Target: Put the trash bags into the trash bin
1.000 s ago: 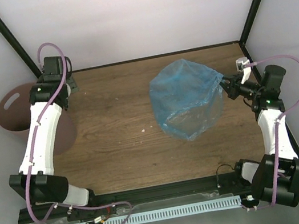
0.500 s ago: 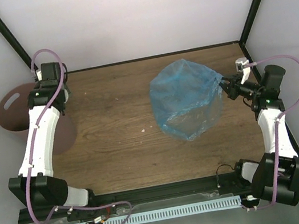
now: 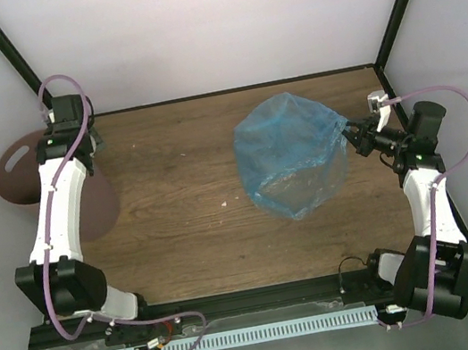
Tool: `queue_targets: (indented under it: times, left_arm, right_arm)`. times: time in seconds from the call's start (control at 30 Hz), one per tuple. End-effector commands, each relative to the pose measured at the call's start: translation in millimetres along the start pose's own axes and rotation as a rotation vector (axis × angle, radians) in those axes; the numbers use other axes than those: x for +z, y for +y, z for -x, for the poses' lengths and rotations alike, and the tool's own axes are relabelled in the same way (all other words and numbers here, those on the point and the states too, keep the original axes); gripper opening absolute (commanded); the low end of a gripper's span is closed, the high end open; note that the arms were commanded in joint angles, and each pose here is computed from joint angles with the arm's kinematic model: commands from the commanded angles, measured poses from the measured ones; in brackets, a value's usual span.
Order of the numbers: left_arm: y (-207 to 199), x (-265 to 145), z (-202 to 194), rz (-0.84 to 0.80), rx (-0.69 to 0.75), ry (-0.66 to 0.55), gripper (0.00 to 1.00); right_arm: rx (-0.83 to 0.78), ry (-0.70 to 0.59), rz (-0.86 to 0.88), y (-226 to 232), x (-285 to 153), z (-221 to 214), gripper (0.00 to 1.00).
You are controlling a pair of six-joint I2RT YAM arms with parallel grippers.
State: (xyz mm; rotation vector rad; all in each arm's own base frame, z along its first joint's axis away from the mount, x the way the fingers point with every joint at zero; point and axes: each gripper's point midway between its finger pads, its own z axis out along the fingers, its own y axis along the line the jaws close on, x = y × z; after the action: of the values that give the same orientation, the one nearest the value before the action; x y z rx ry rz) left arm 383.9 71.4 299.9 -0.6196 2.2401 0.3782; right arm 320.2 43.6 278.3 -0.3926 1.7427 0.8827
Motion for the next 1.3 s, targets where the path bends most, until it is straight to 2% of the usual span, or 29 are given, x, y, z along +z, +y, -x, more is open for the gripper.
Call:
queue_targets:
  times: [0.0,0.1,0.3,0.57,0.7,1.03,1.27]
  left_arm:
    - [-8.7,11.7,0.0,-0.034,0.011,0.052,0.32]
    - [-14.6,17.0,0.5,-0.046,0.019,0.073,0.25]
    - [-24.7,13.6,2.9,-0.104,0.034,0.083,0.05]
    - [-60.3,-28.1,-12.8,-0.313,0.083,0.087,0.04]
    - [-101.9,-60.3,-40.1,-0.515,0.191,0.12,0.04]
    - [-183.4,-143.7,-107.3,-0.787,0.409,0.153,0.04]
    - [-240.1,-210.4,-143.9,-0.984,0.515,0.098,0.04]
  right_arm:
    - [-0.009,-0.001,0.017,3.0,-0.9,2.7,0.01]
    - [-0.01,-0.001,0.014,2.8,-1.1,2.7,0.01]
    - [-0.013,-0.001,0.011,2.8,-1.4,2.7,0.01]
    - [0.005,-0.006,-0.023,-2.4,-1.6,6.9,0.01]
    - [0.017,-0.009,-0.115,-14.7,-4.6,18.8,0.01]
    - [0.025,-0.03,-0.324,-37.2,-32.8,58.4,0.01]
    - [0.012,-0.04,-0.427,-59.0,-60.4,92.1,0.01]
